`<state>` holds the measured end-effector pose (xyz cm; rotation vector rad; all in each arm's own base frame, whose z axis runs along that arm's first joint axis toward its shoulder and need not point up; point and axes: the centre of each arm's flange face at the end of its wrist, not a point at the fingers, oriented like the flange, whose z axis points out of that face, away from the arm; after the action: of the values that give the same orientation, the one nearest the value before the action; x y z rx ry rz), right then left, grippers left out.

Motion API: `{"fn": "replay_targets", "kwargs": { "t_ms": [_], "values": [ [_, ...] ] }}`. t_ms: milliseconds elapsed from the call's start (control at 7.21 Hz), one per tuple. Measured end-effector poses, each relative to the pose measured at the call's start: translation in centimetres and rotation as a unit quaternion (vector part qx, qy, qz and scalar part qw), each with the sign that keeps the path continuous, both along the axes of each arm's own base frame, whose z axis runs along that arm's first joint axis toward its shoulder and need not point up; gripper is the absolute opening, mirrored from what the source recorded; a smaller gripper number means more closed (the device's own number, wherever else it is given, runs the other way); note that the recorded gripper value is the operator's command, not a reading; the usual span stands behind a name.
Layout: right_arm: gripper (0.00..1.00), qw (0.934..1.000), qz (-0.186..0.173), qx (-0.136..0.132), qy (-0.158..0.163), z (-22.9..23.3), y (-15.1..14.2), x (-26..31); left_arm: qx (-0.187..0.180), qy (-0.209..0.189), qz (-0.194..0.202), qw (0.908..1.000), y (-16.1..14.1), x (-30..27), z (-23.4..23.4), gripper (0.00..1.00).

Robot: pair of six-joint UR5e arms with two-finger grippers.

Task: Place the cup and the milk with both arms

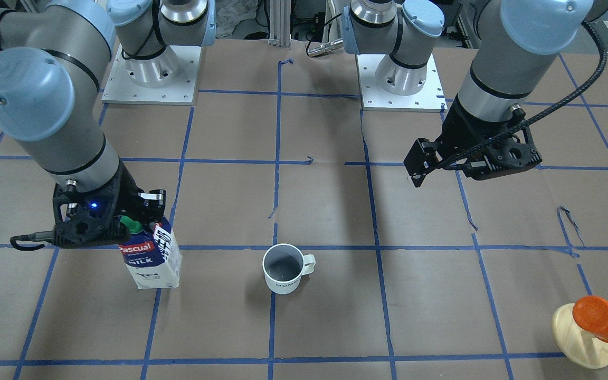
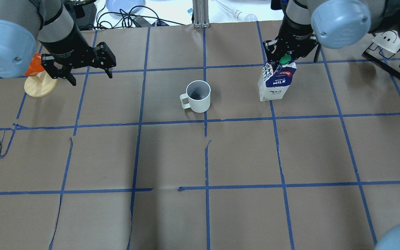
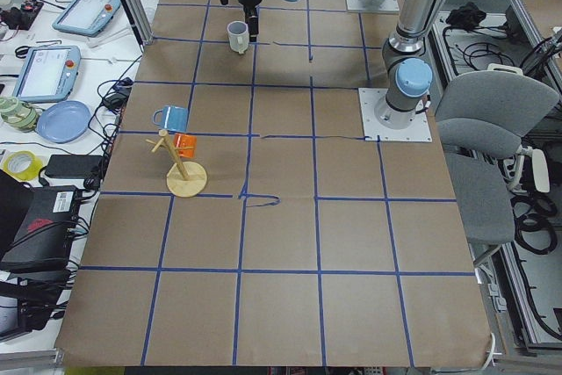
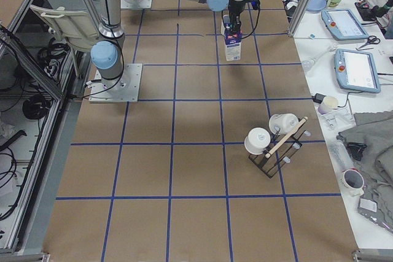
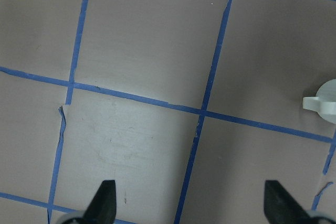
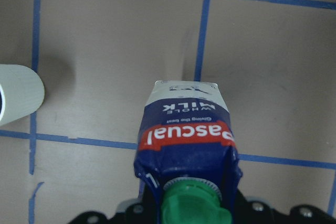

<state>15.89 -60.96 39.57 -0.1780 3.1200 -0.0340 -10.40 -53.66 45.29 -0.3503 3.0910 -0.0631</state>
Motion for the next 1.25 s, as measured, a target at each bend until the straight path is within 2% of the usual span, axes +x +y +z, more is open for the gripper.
{"fn": "replay_targets", "kwargs": {
  "t_ms": [277,693,1248],
  "values": [
    [0.46,0.9999,-0.005,0.012,-0.011,-2.2,-0.6,4.1,0.001,0.0,0.0,1.0,0.0,0.0,-0.1,1.0],
    [0.46,0.9991,-0.032,0.023,-0.017,-4.0,-0.1,10.3,0.002,0.0,0.0,1.0,0.0,-0.1,-0.2,1.0],
    [0.47,0.9988,-0.033,0.027,-0.026,-4.8,-0.5,12.5,0.003,0.0,-0.003,1.0,-0.1,-0.1,-0.3,1.0]
  ]
}}
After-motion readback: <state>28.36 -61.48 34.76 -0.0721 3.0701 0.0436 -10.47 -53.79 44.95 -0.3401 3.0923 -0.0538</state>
